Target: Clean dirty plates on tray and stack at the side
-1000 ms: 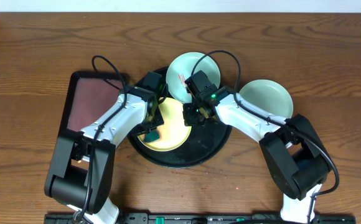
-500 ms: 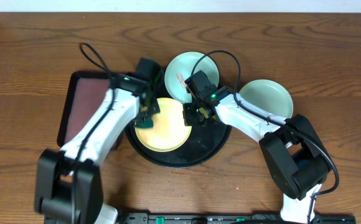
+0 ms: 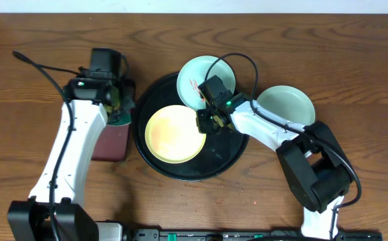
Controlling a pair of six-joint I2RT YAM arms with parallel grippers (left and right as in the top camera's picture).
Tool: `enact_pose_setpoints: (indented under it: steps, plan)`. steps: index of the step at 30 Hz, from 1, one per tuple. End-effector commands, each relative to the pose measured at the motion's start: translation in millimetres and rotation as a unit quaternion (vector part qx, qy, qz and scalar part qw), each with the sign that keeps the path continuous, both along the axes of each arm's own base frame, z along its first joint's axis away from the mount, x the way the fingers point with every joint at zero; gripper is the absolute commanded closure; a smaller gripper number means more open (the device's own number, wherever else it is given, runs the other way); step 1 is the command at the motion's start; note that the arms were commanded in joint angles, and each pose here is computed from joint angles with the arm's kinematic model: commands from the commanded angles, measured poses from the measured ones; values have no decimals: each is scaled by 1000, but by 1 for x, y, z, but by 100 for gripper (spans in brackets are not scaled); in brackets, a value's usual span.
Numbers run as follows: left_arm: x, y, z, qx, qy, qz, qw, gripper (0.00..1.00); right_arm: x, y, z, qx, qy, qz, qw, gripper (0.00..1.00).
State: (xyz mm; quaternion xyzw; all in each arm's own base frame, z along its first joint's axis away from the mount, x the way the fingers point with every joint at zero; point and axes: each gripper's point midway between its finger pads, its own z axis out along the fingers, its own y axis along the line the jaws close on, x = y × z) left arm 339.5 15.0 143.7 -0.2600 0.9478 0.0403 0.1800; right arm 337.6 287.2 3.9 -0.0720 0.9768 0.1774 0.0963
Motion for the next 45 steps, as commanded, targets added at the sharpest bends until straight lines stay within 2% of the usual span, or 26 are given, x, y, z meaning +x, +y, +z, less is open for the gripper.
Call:
enact_pose_setpoints:
  steps: [1,6,10,17,24,32,35,37,45]
  plan:
    - [-5,15,-12,13,25,9,1000,93,-4,1,-18,-22,2,15,1000,99]
    - [-4,16,-14,13,27,10,999,93,-13,18,-5,17,9,62,998,99]
    - [-5,16,-14,13,28,10,999,92,-14,19,28,28,-19,90,995,99]
    - [-5,16,-14,13,27,10,999,92,7,-24,94,-67,-139,49,987,99]
    - [-5,16,-14,13,27,10,999,92,21,-65,161,-185,-275,23,943,99]
    - [-5,16,-14,13,27,10,999,92,11,-70,192,-308,-359,40,880,99]
    - [-5,16,-14,13,27,10,999,93,2,-63,204,-337,-390,39,856,99]
    - [-4,16,-14,13,27,10,999,92,-7,-55,219,-360,-425,32,830,99]
    - [-5,16,-14,13,27,10,999,92,-22,-54,255,-414,-492,-11,766,99]
